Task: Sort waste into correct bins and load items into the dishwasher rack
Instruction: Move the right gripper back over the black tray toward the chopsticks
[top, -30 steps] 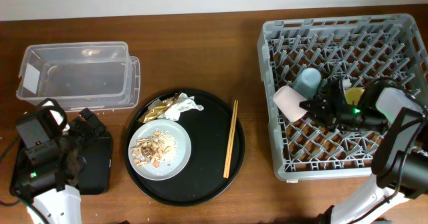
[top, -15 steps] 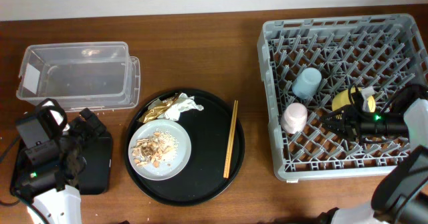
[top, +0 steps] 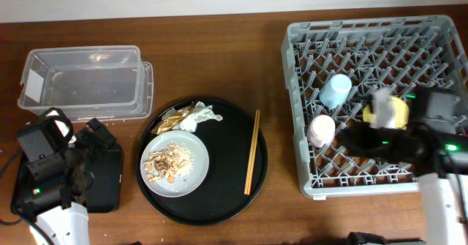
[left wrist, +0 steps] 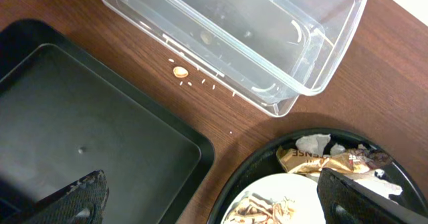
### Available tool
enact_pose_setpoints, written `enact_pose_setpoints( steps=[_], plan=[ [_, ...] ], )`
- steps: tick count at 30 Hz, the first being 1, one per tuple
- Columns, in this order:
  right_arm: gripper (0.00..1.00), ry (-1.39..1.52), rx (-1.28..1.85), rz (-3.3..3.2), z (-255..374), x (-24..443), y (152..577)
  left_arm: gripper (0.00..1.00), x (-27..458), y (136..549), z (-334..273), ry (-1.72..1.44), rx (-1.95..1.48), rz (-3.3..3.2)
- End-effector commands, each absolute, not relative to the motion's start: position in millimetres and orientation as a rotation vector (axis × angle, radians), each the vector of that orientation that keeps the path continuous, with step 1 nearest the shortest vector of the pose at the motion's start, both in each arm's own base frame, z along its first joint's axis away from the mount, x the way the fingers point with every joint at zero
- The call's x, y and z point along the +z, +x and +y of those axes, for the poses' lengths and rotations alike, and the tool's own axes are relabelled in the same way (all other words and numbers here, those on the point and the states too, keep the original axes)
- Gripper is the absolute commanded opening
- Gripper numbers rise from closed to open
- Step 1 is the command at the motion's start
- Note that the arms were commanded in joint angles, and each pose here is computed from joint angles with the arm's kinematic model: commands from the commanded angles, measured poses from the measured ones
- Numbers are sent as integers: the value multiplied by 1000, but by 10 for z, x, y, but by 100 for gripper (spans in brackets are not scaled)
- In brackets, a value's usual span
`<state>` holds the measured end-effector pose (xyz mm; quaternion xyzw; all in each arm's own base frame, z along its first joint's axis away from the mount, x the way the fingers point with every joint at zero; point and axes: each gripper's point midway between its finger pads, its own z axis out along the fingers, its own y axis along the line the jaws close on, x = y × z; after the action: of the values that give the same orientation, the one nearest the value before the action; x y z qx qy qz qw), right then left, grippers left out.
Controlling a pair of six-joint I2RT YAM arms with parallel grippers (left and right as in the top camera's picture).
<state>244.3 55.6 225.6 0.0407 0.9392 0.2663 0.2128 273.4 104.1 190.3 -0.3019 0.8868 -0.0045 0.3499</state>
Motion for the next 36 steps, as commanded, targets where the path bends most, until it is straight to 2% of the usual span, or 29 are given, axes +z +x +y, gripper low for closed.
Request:
enact_pose_setpoints(
  steps=[1,5,8,12,13,15,24,36],
  plan=[
    [8,-35,678,2693,1047,2180,2485,99,1967,2747,1068,-790,-6,2277],
    [17,-109,367,2872,1524,1811,2705,99,1967,2747,1068,-790,-6,2277],
    [17,-32,216,2958,1733,1425,2939,99,1967,2747,1068,-790,-6,2277],
    [18,29,173,2978,2047,950,3144,99,1967,2747,1068,-790,-6,2277],
    [24,26,189,2961,2176,871,3190,99,1967,2747,1068,-790,-6,2277],
    [26,55,170,2931,2292,785,3237,99,1967,2747,1068,-790,-6,2277],
    [26,273,-84,2861,2252,402,3280,99,1967,2747,1068,-790,-6,2277],
    [25,271,-70,2869,2299,306,3299,99,1967,2747,1068,-790,-6,2277]
  ],
)
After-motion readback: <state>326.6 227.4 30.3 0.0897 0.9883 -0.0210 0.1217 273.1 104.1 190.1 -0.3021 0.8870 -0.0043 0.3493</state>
